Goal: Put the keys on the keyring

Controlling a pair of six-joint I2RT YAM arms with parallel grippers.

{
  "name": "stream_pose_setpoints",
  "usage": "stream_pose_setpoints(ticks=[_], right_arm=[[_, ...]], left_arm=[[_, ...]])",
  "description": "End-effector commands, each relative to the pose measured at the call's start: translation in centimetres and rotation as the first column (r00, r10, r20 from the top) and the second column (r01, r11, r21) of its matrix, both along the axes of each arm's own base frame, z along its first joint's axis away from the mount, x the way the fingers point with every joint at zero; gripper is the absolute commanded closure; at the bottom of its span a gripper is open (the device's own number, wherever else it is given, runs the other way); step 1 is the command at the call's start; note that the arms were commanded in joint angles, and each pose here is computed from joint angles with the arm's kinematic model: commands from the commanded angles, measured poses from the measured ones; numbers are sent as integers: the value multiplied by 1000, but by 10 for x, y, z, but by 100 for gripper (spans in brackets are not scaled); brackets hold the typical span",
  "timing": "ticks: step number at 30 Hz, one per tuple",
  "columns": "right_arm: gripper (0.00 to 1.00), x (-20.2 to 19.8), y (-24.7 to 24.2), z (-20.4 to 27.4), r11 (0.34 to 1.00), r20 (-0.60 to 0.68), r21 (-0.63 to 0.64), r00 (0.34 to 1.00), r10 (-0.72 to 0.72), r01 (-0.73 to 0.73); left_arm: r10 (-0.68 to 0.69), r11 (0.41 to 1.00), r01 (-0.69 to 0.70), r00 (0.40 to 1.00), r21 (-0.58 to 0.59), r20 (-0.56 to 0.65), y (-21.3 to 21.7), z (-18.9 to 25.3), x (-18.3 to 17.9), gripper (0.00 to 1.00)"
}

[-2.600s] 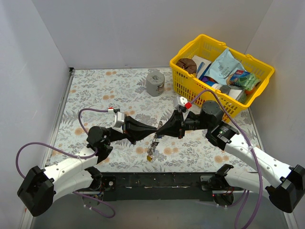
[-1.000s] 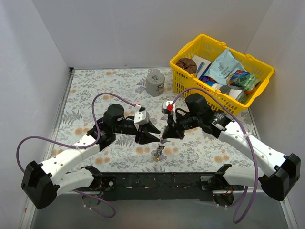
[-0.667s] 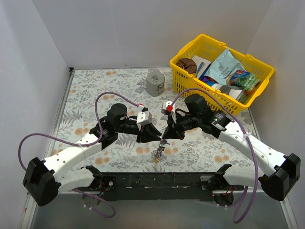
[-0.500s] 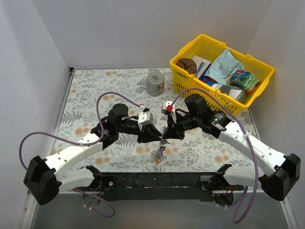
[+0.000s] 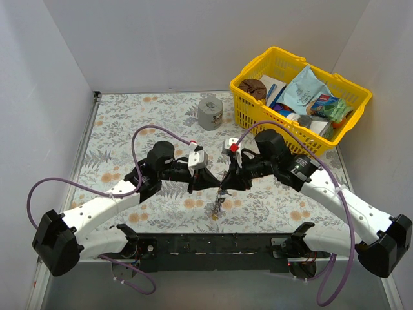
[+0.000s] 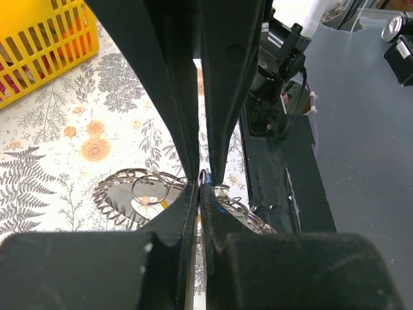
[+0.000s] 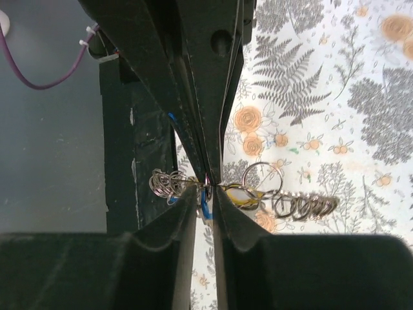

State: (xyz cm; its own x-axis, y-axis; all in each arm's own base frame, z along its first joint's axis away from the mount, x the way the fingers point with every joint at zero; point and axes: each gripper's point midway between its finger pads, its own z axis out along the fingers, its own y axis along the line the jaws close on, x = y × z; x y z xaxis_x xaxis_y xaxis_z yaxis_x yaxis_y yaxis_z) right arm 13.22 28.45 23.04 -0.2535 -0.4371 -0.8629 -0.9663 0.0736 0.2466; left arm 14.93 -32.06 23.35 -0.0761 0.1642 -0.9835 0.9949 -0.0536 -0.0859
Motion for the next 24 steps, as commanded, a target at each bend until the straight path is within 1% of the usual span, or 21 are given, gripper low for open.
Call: stream_pose_setpoints(ticks=[1,3,4,5,6,8,11,16,17,22,24], right_arm=[[68,4,5,29,991,105,131,994,-20,7],[62,6,5,32,988,120,154,992,-46,27],[56,5,2,32,986,129,162,990,-54,33],[53,6,1,33,985,135,168,988,-70,47],[51,7,0,34,983,143,175,986,-82,56],[46,8,-3,36,980,151,187,983,-102,72],[45,6,-3,37,978,146,199,985,-95,65],[46,-3,-2,48,967,148,253,987,-65,25],[46,-6,-1,51,963,150,270,988,-45,3],[50,-15,1,60,951,155,306,988,-2,-46],[50,-16,3,63,944,156,324,988,9,-60]], left_arm=[[6,995,-1,999,-100,51,2,25,-9,100],[24,991,-16,998,-136,55,4,33,-9,100],[29,990,-22,999,-139,46,5,30,-11,100],[36,989,-31,999,-146,30,6,30,-12,100],[46,983,-37,998,-179,49,7,38,-12,100],[85,975,-73,995,-209,50,9,40,-8,100],[129,958,-113,991,-263,45,15,51,-8,100],[188,911,-161,981,-380,37,24,68,-9,100],[200,894,-161,978,-418,51,27,76,-9,100],[209,861,-175,978,-477,19,32,81,-12,100],[212,844,-168,977,-509,28,35,88,-14,100]])
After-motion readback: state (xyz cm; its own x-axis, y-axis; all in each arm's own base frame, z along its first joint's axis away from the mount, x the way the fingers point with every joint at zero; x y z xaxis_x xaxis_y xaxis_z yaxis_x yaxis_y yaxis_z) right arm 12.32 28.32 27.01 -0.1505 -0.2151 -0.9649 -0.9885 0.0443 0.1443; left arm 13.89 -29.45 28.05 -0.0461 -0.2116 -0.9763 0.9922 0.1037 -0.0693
